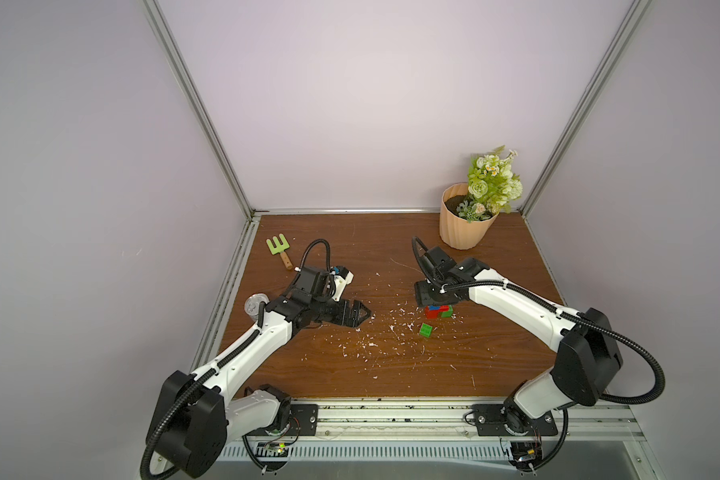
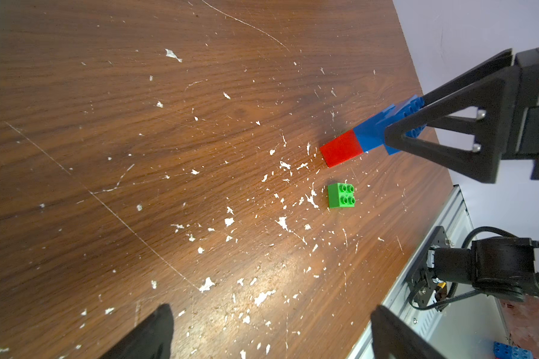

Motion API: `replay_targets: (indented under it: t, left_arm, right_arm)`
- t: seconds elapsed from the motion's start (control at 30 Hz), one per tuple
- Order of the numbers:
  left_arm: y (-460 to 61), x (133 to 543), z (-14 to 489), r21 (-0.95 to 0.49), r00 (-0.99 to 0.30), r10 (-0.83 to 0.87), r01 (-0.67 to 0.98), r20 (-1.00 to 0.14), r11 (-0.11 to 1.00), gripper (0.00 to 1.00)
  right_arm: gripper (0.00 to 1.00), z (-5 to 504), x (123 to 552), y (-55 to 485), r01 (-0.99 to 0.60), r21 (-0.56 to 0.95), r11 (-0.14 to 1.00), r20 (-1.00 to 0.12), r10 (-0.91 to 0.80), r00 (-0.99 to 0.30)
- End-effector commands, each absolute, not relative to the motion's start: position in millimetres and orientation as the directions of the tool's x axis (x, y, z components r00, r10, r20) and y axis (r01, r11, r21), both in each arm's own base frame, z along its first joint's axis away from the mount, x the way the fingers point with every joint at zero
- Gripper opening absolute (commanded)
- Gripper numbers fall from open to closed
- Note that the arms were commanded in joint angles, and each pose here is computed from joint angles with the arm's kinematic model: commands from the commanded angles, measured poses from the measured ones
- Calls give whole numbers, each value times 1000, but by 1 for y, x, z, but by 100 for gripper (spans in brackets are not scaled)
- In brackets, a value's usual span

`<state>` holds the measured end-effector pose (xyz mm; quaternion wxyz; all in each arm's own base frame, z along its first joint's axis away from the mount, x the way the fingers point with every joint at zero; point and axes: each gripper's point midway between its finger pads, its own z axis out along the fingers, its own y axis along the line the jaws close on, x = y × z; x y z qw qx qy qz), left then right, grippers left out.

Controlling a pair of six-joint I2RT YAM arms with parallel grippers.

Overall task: Assemble a giraffe with lego
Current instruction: Assemble the lego brick with the lego brick.

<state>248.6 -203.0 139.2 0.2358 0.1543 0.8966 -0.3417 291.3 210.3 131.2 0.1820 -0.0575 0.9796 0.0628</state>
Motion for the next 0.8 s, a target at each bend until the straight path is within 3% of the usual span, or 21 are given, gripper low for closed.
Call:
replay_targets:
  t: [0.0,0.77]
  left_arm:
    - [-205,246,144,-540,-836,123,450,-535,711,99]
    - [-205,246,142,-540,-837,124,449,-533,712,100]
  right_arm:
    - [55,143,290,202,-126,99,987,-385,-78,-919]
    - [54,133,283,209,-146,136,980,-345,-91,-934]
